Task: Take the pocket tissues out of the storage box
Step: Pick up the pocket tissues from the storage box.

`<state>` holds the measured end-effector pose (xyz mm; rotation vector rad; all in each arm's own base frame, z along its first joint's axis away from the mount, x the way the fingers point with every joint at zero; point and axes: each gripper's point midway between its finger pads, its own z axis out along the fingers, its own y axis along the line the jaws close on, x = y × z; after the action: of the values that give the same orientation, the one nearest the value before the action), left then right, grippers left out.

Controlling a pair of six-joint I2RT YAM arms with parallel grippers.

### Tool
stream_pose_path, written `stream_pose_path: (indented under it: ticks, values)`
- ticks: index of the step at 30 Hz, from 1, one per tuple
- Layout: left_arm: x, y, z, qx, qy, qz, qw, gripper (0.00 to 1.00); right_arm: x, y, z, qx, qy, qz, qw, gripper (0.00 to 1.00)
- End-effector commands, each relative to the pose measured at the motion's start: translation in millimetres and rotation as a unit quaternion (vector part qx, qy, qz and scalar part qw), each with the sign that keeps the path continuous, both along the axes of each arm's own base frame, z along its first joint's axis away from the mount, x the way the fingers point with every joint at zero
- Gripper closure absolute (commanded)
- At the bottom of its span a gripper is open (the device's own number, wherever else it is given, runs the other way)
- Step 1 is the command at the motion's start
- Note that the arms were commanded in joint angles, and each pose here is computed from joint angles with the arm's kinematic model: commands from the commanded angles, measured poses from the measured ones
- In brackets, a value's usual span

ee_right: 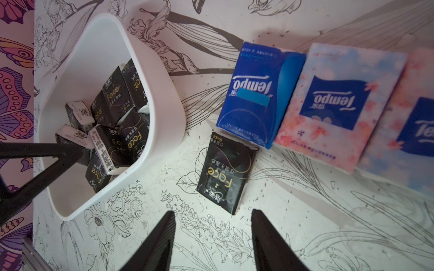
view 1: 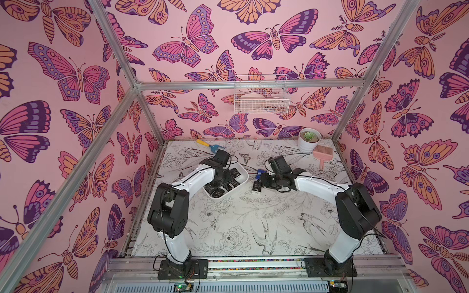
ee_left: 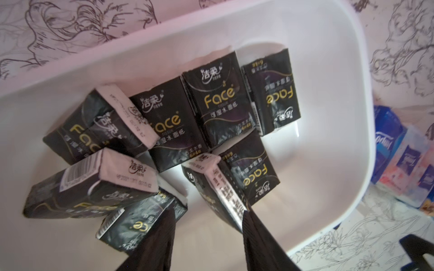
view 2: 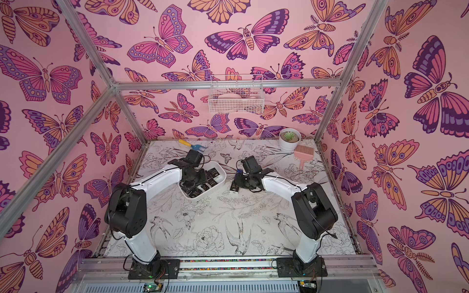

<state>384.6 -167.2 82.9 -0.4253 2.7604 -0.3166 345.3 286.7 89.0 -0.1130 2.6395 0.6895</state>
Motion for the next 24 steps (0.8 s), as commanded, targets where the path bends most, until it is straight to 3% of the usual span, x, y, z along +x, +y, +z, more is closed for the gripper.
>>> stream_pose_path:
  ticks: [1,13,18,24]
  values:
    - [11,-3,-10,-0.021,0.002,0.048,0.999,0.48,-5,2,-4,-0.008,0.010,0.014,1.000,0.44]
    - [17,-11,-39,-0.029,0.034,0.057,0.997,0.48,-9,3,-4,-0.004,0.013,0.022,1.000,0.42]
    - [15,-11,-39,-0.033,0.036,0.055,0.997,0.63,-12,2,-4,-0.004,0.015,0.024,1.000,0.42]
    - [17,-9,-11,-0.041,0.004,0.045,0.998,0.73,-14,-1,-4,-0.008,0.015,0.025,1.000,0.42]
